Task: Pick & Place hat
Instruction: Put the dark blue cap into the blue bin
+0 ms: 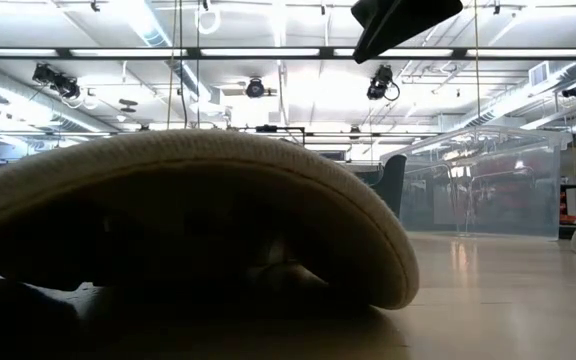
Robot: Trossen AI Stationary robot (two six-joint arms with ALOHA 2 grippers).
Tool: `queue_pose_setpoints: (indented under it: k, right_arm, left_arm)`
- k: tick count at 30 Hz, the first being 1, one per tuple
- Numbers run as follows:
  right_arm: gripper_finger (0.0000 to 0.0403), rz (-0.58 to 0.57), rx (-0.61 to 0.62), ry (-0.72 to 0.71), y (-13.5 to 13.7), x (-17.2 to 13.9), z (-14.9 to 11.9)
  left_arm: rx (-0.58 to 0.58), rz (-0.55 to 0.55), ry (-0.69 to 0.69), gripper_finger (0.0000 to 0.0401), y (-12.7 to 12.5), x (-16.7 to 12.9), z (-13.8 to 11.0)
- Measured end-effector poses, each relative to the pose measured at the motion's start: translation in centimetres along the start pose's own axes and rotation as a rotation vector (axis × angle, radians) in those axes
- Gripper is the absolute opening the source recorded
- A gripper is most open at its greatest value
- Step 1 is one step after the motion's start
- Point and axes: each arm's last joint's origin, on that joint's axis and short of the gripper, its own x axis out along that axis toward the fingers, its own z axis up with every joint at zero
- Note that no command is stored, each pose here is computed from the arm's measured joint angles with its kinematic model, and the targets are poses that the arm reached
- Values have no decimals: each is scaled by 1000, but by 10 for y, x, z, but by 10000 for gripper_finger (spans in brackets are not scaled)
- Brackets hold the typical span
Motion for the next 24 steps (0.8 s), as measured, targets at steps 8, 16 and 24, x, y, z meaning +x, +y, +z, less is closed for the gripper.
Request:
queue_pose_setpoints:
  k: [8, 16, 24]
  right_arm:
    - [123, -7, -31, -47, -1, 0, 4]
    - [123, -35, -93, -150, -3, -1, 15]
    - [123, -51, -101, -172, -4, -2, 17]
  left_arm:
    - [164, -37, -77, 8, -20, -11, 18]
    - [334, 38, -427, 9, -44, -56, 46]
    - [483, 94, -704, 11, -65, -75, 92]
